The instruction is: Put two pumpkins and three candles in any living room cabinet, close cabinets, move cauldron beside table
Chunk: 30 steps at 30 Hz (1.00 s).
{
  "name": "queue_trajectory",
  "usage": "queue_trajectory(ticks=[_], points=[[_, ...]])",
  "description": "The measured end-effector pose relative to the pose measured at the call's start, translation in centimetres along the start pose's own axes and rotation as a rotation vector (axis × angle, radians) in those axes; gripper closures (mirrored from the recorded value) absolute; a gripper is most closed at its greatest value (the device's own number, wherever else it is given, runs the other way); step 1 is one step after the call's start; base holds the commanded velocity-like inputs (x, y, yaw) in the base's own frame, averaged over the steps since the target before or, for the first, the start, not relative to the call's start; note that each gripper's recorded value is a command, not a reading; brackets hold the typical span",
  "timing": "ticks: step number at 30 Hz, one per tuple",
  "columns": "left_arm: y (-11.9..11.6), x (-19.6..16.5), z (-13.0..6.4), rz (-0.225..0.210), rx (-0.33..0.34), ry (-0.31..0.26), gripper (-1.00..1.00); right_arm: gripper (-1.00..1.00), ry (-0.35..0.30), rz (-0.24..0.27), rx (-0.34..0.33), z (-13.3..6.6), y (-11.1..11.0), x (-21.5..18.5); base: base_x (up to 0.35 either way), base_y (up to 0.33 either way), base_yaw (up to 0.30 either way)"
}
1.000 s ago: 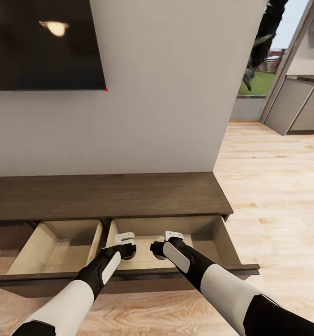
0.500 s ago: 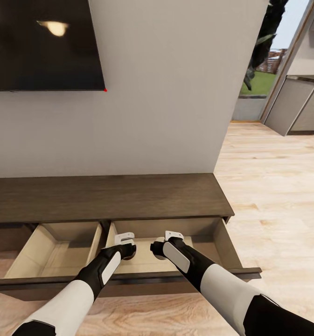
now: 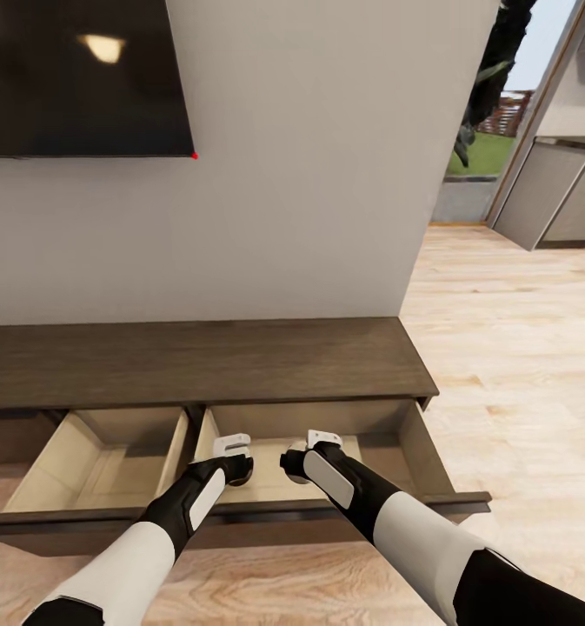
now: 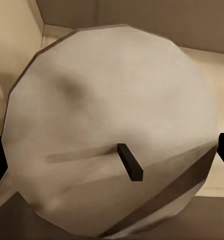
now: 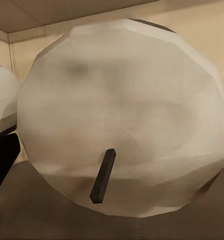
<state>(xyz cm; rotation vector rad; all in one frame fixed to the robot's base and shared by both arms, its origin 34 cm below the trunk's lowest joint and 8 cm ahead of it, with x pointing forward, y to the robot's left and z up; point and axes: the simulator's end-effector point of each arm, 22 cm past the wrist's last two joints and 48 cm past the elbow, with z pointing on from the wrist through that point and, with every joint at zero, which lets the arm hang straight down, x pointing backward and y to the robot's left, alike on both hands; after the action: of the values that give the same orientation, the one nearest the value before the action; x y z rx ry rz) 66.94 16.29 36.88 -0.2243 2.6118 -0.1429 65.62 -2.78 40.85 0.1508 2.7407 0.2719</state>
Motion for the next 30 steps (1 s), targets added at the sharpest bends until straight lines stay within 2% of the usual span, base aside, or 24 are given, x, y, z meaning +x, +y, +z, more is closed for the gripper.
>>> queue_trajectory(ticks=[7, 22, 24, 28, 30], points=[[0.2, 1.0, 1.1, -0.001, 0.001, 0.0, 1.0, 1.0, 0.0, 0.0, -0.001, 1.2, -0.3, 0.9, 0.0, 0.0, 0.0], [-0.1, 0.9, 1.1, -0.003, 0.009, 0.0, 1.0, 1.0, -0.001, -0.002, -0.001, 1.2, -0.2, 0.8, 0.0, 0.0, 0.0], [-0.1, 1.3, 1.1, -0.003, 0.011, 0.018, 1.0, 1.0, -0.001, -0.002, -0.001, 1.2, -0.3, 0.9, 0.0, 0.0, 0.0], [-0.2, 3.1, 0.9, 0.008, 0.016, 0.11, 1.0, 1.0, -0.001, -0.002, -0.001, 1.2, -0.2, 0.9, 0.0, 0.0, 0.0], [-0.1, 3.4, 0.8, 0.013, 0.016, 0.126, 1.0, 1.0, -0.001, -0.002, -0.001, 1.2, -0.2, 0.9, 0.0, 0.0, 0.0]])
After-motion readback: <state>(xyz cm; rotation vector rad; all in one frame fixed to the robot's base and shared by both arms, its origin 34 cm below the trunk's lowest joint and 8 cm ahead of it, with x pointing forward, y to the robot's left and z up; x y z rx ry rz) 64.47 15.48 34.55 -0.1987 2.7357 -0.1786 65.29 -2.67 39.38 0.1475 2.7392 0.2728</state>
